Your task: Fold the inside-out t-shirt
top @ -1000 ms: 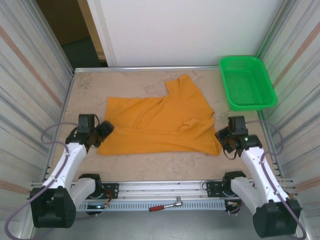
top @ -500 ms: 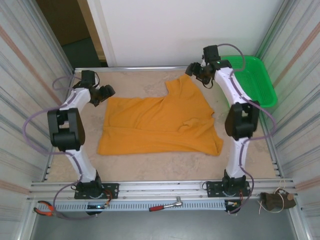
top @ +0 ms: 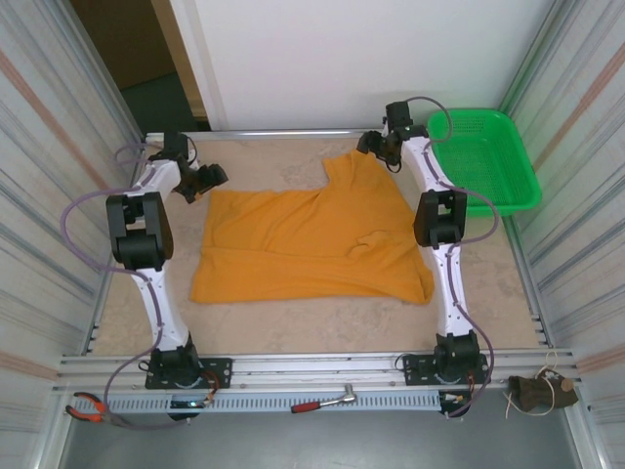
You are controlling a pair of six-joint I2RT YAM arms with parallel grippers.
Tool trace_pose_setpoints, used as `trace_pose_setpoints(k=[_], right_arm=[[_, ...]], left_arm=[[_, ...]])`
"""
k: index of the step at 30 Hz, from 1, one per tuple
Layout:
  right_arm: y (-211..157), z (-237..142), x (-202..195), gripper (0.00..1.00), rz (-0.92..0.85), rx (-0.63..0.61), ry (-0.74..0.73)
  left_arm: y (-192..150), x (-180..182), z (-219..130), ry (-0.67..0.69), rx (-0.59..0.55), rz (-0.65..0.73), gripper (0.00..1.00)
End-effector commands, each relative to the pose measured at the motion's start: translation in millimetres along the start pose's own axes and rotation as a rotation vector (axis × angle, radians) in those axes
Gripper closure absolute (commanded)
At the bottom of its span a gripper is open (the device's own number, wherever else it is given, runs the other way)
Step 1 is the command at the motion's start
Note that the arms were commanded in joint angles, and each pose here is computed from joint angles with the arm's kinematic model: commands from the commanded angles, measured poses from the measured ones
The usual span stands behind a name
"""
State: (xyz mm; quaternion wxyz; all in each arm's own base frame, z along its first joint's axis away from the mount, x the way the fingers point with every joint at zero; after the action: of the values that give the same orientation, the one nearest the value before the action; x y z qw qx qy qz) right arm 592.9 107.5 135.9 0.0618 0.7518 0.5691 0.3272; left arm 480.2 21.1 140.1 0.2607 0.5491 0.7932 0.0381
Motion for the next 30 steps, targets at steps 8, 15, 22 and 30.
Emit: trace_pose_setpoints(k=[8, 15, 22, 30], right_arm=[[17.0, 30.7, 1.1, 0.24, 0.058, -0.109, 0.144], [8.6, 45.5, 7.5, 0.24, 0.073, -0.095, 0.184], [4.8, 50.9, 10.3, 0.39, 0.078, -0.076, 0.214], [11.5, 37.8, 16.0, 0.95, 0.069, -0.082, 0.237]], left_arm=[[3.3, 8.0, 8.5, -0.036, 0.034, 0.005, 0.19], [6.9, 9.6, 17.2, -0.055, 0.045, -0.018, 0.19], [10.5, 7.8, 18.5, -0.072, 0.044, -0.023, 0.18], [10.9, 9.5, 25.7, -0.072, 0.059, -0.02, 0.25]])
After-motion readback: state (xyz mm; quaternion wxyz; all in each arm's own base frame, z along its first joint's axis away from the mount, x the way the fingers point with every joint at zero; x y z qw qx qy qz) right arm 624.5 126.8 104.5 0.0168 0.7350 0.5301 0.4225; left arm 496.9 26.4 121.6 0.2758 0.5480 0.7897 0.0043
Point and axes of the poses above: each hand's point on the last joint's axis, 136 mm out from that joint toward the fingers, its own z axis out along the fingers, its own x axis along the line the jaws close on, y = z × x, the point moved 9 cm from there along -z, back along the fingers, and after that the axes turned 2 degrees about z, right-handed, at the moved point
